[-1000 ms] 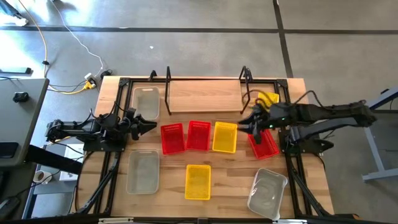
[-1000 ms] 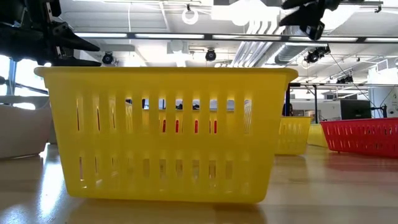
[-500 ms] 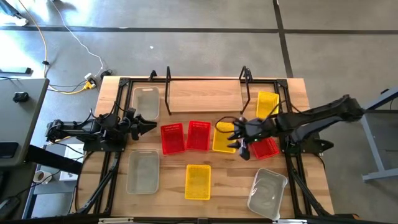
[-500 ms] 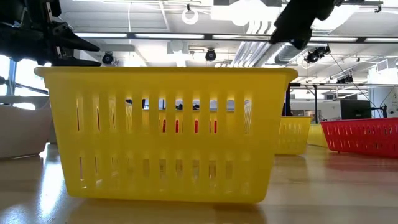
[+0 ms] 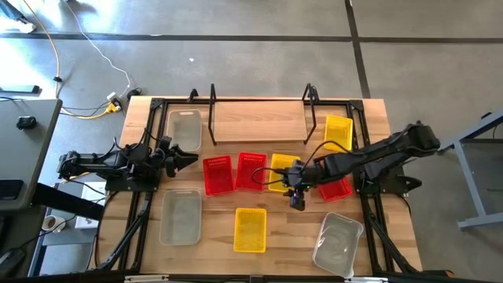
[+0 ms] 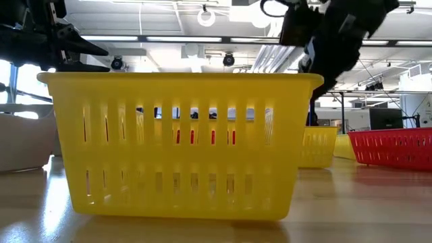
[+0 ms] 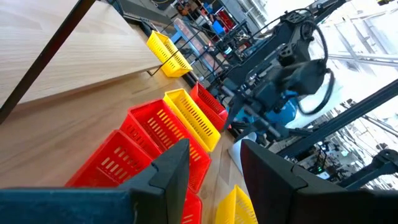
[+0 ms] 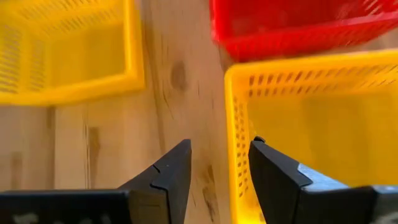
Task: Stack baskets on shelf by color
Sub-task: Put the middle yellow bin on the shelf
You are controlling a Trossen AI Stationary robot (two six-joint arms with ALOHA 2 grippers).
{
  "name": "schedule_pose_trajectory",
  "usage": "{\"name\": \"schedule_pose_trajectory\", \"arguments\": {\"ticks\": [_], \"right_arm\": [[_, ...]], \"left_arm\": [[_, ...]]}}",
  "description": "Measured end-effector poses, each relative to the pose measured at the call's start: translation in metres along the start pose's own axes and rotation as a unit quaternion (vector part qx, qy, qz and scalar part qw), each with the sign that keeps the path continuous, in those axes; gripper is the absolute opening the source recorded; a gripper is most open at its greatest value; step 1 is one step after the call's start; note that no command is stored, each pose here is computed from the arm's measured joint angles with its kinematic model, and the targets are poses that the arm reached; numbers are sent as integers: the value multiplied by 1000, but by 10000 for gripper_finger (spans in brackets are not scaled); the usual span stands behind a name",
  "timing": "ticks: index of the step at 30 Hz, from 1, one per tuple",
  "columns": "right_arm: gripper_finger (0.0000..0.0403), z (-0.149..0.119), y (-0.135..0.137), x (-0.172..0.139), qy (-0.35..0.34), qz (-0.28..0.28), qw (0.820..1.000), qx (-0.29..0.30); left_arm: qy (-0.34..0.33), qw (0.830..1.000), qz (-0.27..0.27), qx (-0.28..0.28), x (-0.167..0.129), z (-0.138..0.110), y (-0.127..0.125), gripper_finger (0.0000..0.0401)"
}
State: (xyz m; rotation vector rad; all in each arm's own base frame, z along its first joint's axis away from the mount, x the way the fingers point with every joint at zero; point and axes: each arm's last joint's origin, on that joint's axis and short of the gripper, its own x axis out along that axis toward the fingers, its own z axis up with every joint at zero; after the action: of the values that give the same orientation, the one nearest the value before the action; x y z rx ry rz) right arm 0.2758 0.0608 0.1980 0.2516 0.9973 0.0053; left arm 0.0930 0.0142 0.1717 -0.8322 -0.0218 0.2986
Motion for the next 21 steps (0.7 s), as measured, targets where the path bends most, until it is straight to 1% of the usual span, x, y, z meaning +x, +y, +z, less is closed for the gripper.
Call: {"name": "schedule_pose_trajectory", "arguments": {"ticks": [4,9,14,17,21], "right_arm": [[144,-4,-1,15,27,-2,1000,0],[144,-9,-3,32,53,-19,998,3],[139,-13,-5,44,73,-27,997,27],[111,-14,-5,45,76,-25,996,41],[40,-12,-4,44,71,-22,996,51]], "left_arm": [[0,1000,0,0,0,0,0,133],[0,1000,0,0,0,0,0,133],[0,1000,0,0,0,0,0,133],[0,1000,0,0,0,0,0,133],[0,1000,0,0,0,0,0,133]]}}
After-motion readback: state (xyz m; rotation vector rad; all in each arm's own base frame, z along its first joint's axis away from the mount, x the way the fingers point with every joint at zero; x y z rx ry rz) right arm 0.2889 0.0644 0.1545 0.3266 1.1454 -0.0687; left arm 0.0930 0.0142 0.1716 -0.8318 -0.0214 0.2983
